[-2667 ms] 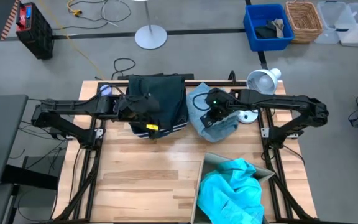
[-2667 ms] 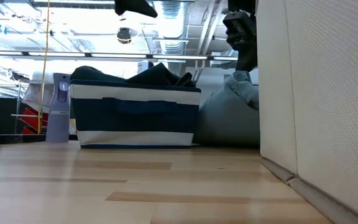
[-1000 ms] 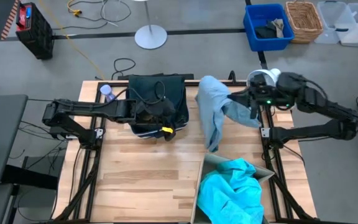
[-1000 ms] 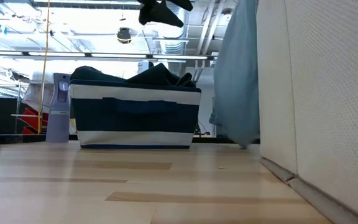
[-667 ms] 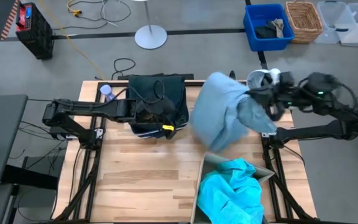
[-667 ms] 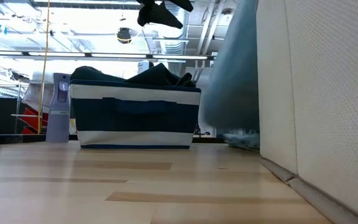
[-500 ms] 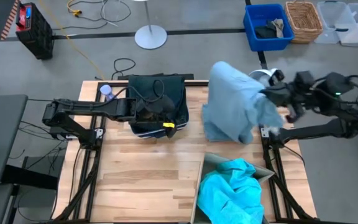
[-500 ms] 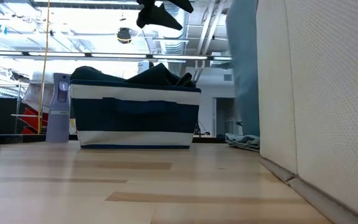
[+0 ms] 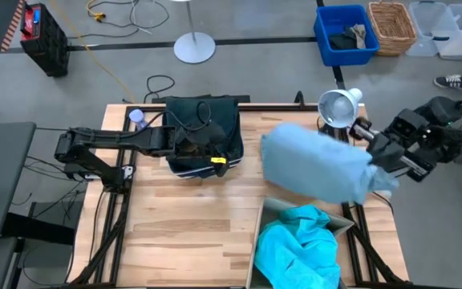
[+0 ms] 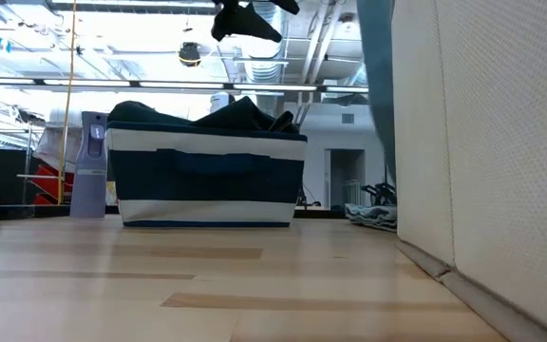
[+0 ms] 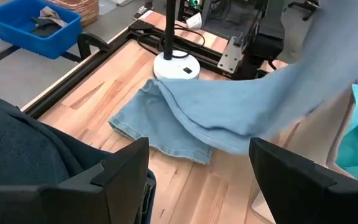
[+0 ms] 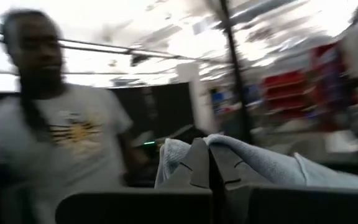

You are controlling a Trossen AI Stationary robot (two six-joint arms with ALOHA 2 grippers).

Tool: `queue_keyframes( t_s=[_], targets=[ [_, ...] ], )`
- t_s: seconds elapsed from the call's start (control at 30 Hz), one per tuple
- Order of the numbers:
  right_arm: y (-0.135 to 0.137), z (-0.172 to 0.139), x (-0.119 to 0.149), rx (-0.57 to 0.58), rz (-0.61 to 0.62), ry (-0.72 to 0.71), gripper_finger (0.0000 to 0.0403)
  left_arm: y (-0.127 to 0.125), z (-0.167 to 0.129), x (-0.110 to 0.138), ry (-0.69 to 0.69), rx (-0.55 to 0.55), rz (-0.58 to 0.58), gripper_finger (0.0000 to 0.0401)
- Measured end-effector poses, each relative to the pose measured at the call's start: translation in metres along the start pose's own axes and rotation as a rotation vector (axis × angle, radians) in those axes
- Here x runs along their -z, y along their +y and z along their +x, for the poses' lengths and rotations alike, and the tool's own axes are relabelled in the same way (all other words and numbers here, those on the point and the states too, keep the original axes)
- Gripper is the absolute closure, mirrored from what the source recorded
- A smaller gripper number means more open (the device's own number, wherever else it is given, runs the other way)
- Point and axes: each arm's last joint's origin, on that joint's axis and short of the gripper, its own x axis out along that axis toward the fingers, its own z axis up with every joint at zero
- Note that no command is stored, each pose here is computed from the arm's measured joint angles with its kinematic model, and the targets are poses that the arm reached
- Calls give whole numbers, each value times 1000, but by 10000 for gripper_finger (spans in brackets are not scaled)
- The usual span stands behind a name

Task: Sort clothes
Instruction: Put the blue pants into the white laundry organizer

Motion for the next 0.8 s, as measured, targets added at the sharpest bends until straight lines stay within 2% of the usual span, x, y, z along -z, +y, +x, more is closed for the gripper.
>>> queue_keyframes(
  t_s=[0.2, 0.47, 0.63, 0.8],
  targets=[
    [-5, 35, 22, -105, 265, 163, 403, 1, 0, -1, -4, -1, 1, 130],
    [-1, 96, 78, -176, 595, 487, 403, 4, 1, -2, -5, -10, -3, 130],
    [-5, 120, 120, -45, 819, 710, 403, 5, 1, -2, -4, -12, 17, 130],
    [-11, 140, 160, 122, 995, 864, 400, 4, 1, -1, -3, -8, 7, 130]
  ],
)
